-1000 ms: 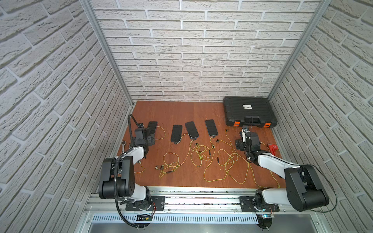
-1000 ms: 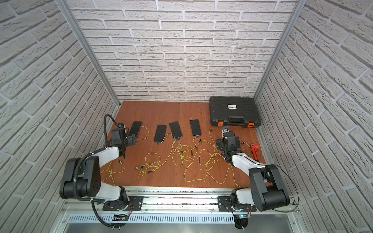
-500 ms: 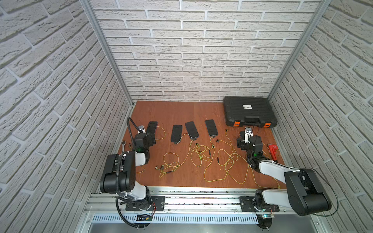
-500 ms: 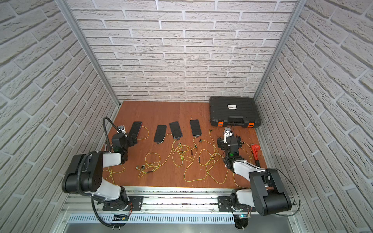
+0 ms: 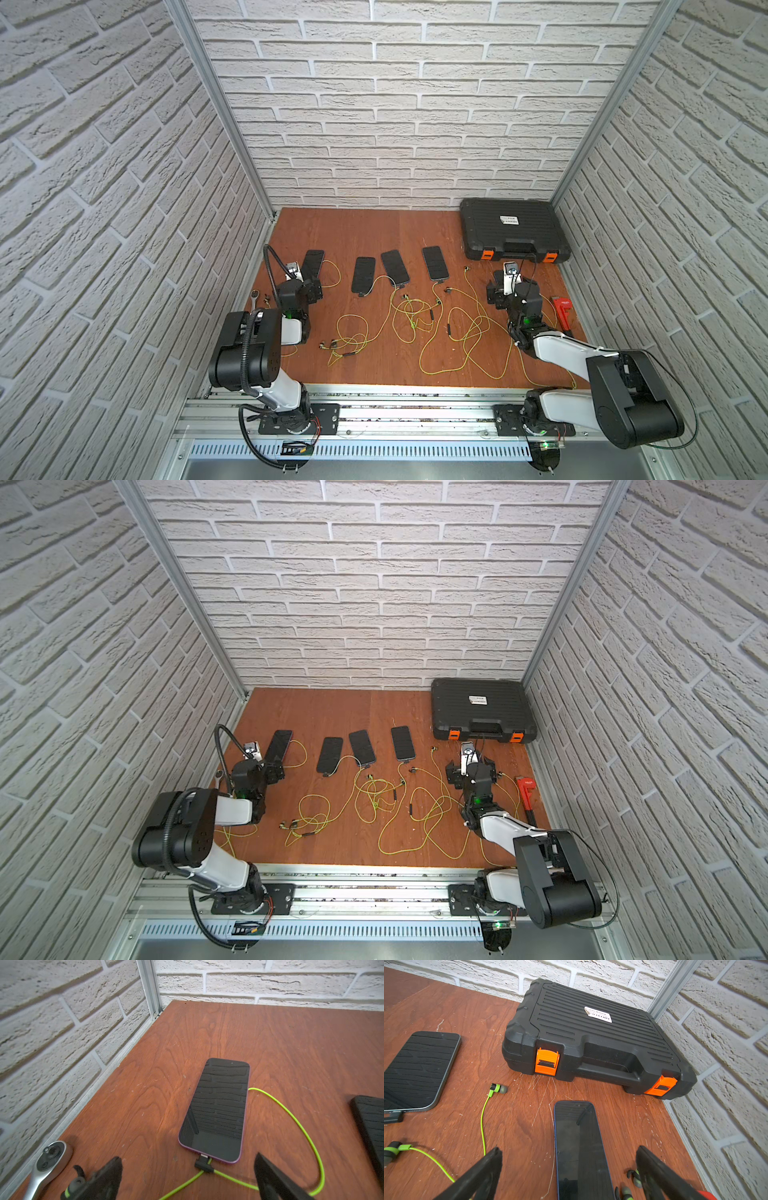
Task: Plug wired earphones into phones
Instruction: Reset both arms
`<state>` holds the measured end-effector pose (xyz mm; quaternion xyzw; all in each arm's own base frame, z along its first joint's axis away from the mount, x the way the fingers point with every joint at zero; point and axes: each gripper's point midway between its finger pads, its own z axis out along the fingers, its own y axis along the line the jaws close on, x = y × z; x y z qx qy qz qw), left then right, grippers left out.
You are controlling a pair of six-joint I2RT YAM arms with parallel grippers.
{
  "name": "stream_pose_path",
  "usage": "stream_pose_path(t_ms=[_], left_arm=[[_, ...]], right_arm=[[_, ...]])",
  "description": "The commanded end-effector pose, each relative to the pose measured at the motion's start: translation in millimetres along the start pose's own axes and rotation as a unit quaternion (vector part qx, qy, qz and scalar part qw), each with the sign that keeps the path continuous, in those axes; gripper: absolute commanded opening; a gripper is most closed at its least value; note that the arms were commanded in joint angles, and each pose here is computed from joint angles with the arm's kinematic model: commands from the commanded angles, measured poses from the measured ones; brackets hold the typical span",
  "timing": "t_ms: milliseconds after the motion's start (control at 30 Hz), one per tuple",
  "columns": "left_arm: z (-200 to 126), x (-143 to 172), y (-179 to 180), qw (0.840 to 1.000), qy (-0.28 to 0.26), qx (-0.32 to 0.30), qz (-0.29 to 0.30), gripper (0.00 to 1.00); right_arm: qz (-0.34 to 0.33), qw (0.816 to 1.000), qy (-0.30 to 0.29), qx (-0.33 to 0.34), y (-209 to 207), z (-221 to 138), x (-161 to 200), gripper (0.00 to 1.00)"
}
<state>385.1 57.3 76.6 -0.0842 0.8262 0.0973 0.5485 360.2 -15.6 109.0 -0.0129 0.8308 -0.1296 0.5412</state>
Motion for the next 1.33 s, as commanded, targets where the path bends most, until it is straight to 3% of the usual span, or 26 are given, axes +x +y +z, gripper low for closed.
stream_pose_path(t_ms=[0, 133, 233, 433, 533, 633, 1300], left_arm=[[-1.4, -15.6, -1.3, 0.999, -0.033, -0.001, 0.002, 0.98], [-1.1, -15.8, -2.0, 0.999, -0.033, 0.001, 0.004, 0.98], [-1.2, -16.2, -2.3, 0.999, -0.033, 0.001, 0.004, 0.98], [-1.2, -16.0, -2.1, 0.999, -0.033, 0.000, 0.004, 0.98], [-0.9, -16.2, -1.8, 0.999, -0.033, 0.000, 0.003, 0.98], [-1.1, -16.1, -2.0, 0.999, -0.033, 0.000, 0.004, 0.98], [-0.3, -15.4, -2.2, 1.000, -0.031, 0.000, 0.004, 0.98]], right_arm=[[0.005, 1.000, -0.014, -0.018, 6.1, -2.5, -13.9, 1.00], [0.000, 1.000, -0.011, -0.016, 8.4, -1.5, -14.4, 1.00], [0.037, 0.998, -0.039, -0.044, 18.6, -6.7, -21.2, 1.00], [0.056, 0.997, -0.031, -0.033, 22.2, 16.7, -5.7, 0.99], [0.057, 0.996, -0.059, -0.036, 23.2, 18.7, -3.4, 0.99], [0.059, 0.997, -0.024, -0.030, 20.7, 20.4, -0.6, 1.00], [0.079, 0.996, -0.016, -0.039, 15.0, 26.3, 0.0, 0.99]])
